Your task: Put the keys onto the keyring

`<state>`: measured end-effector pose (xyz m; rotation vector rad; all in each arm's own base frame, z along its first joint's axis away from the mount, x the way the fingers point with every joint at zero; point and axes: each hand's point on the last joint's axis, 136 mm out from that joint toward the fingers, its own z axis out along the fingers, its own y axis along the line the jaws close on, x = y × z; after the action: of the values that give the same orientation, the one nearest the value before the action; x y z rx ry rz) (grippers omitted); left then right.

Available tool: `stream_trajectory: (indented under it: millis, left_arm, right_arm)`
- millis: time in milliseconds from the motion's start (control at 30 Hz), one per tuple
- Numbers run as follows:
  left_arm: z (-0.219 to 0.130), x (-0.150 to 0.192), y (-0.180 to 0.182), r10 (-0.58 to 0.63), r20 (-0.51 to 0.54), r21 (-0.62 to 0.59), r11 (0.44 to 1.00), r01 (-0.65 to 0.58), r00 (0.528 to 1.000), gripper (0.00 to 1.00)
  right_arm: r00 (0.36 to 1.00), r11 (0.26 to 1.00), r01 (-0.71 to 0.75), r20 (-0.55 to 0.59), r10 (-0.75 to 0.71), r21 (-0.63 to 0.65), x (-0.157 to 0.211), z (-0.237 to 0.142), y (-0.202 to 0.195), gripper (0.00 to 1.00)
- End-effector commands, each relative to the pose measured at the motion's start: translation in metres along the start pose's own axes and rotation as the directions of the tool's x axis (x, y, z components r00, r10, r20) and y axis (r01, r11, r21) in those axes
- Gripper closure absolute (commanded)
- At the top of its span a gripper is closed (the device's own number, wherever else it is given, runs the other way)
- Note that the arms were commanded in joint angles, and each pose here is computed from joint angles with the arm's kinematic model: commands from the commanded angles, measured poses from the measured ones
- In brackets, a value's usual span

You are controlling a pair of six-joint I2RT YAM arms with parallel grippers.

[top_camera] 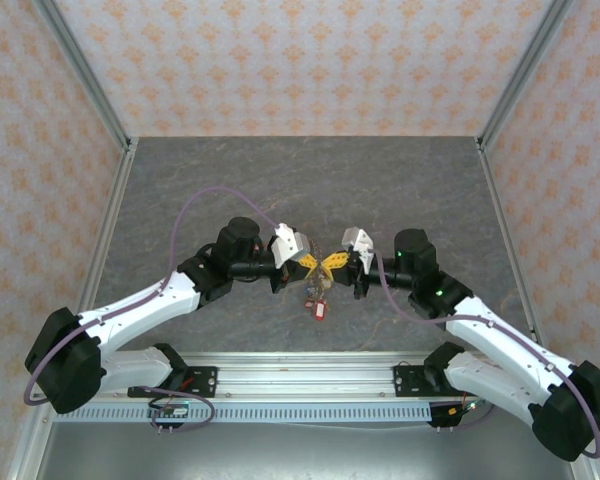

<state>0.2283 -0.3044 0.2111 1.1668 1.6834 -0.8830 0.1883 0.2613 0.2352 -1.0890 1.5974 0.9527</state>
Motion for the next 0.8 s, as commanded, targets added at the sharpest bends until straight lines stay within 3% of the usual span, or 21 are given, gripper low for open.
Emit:
stream_trajectory:
  millis: [0,267,533,767]
  left_arm:
    - [-0.006,-0.026,-0.003,0.056,0.067,-0.001,0.998,-0.056,0.996,1.0]
    - [-0.006,-0.026,-0.003,0.059,0.064,-0.001,0.998,-0.059,0.996,1.0]
    - [-0.008,-0.027,-0.005,0.066,0.066,0.001,0.998,-0.066,0.996,1.0]
    - [-0.008,-0.029,-0.004,0.063,0.073,-0.004,0.998,-0.063,0.995,1.0]
  right_arm:
    - [0.996,0.998,0.057,0.076,-0.055,-0.024,-0.031,-0.001,0.005,1.0]
    - [0.994,0.997,0.075,0.072,-0.076,0.018,-0.033,0.003,-0.001,1.0]
    - [0.995,0.99,0.104,-0.01,-0.104,0.094,-0.02,0.005,-0.014,1.0]
    - [0.994,0.993,0.109,-0.022,-0.108,0.05,-0.017,0.009,-0.007,1.0]
